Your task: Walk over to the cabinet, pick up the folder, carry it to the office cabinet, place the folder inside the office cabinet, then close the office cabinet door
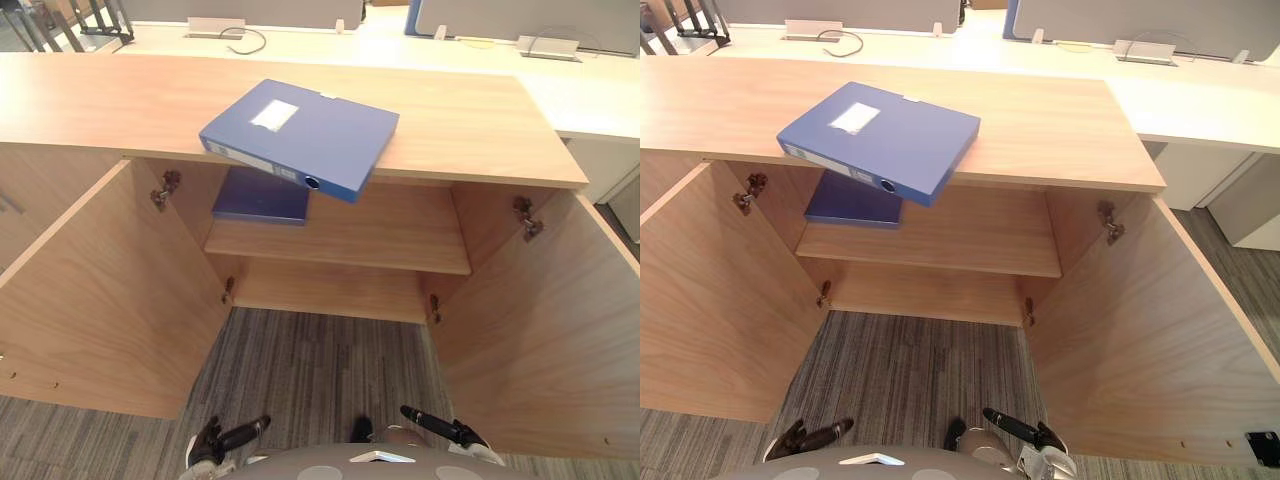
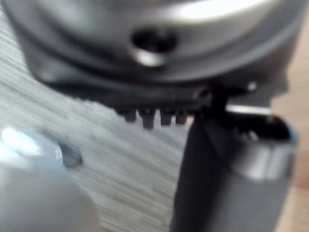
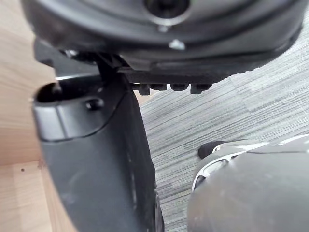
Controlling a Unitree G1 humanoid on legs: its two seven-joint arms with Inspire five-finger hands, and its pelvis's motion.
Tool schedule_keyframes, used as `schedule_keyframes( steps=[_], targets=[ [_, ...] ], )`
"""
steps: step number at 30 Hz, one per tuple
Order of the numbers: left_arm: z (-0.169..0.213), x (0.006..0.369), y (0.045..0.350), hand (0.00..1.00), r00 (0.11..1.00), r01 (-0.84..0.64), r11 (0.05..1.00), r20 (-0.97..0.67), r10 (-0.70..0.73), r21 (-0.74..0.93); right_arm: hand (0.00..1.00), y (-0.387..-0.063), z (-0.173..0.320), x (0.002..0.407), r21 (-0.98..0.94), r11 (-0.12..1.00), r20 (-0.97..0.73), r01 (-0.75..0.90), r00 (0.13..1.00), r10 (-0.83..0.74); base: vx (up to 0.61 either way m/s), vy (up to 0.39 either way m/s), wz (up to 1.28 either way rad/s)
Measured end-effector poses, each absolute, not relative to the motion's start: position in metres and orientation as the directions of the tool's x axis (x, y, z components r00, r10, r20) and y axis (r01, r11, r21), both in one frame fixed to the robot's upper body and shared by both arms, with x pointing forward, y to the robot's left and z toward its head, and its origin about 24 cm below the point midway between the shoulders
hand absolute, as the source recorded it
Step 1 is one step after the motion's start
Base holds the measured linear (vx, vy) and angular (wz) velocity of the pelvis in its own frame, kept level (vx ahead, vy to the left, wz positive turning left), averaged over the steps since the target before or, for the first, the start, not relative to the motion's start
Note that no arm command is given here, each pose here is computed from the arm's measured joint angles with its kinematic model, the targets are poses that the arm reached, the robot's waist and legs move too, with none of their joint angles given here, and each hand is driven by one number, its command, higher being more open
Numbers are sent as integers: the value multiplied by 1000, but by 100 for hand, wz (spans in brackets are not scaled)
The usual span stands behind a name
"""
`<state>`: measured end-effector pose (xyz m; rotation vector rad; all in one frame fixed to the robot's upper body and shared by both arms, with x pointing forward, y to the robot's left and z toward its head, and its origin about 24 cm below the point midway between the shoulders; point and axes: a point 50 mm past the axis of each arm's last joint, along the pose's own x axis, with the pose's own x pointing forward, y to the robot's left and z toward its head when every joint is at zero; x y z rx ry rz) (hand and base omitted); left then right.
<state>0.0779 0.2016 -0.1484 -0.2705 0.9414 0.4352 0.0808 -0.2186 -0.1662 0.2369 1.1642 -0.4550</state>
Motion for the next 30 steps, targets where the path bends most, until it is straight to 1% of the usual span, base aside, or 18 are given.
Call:
schedule_keyframes(
  steps=[1, 3, 4, 6, 9, 12, 16, 18, 20, 24, 27, 30],
  targets=[
    [-143, 86, 198, 100, 550, -476, 876, -803, 229, -75, 100, -218, -166, 81, -52, 889, -922, 454, 320, -218, 42, 121, -12],
    [-122, 114, 189, 100, 689, -464, 854, -703, 179, -237, 100, -210, -168, 82, -40, 903, -926, 429, 323, -194, 24, 119, -17],
    [-117, 121, 187, 100, 715, -457, 848, -677, 171, -268, 100, -207, -168, 82, -36, 908, -928, 418, 324, -186, 21, 102, -15],
    [-98, 142, 186, 100, 791, -462, 804, -583, 184, -374, 100, -197, -169, 86, -17, 925, -931, 379, 332, -153, 24, 86, -14],
    [-79, 161, 188, 100, 847, -439, 792, -490, 207, -424, 100, -192, -170, 86, -11, 939, -933, 344, 335, -134, 17, 43, 7],
    [-69, 168, 195, 100, 858, -457, 779, -443, 259, -430, 100, -189, -170, 87, -7, 943, -934, 332, 336, -125, 44, -6, 28],
    [-61, 160, 203, 100, 834, -518, 755, -433, 341, -403, 100, -193, -169, 86, -26, 947, -932, 321, 334, -139, 59, -11, 38],
    [-44, 164, 201, 100, 852, -509, 743, -377, 363, -434, 100, -200, -167, 91, -52, 958, -923, 281, 353, -154, 59, 8, 44],
    [-30, 168, 202, 100, 871, -487, 747, -319, 374, -453, 100, -199, -165, 97, -63, 964, -915, 259, 371, -159, 37, 50, 15],
    [-15, 171, 205, 100, 880, -475, 758, -254, 402, -446, 100, -189, -163, 111, -42, 975, -905, 220, 404, -131, -15, 141, -13],
    [-12, 170, 207, 100, 870, -492, 755, -243, 428, -433, 100, -177, -164, 110, -7, 976, -909, 218, 405, -97, -34, 100, -2],
    [-11, 161, 209, 100, 849, -529, 762, -257, 462, -374, 100, -168, -166, 107, 4, 984, -914, 178, 400, -68, -34, 64, -4]
  ],
)
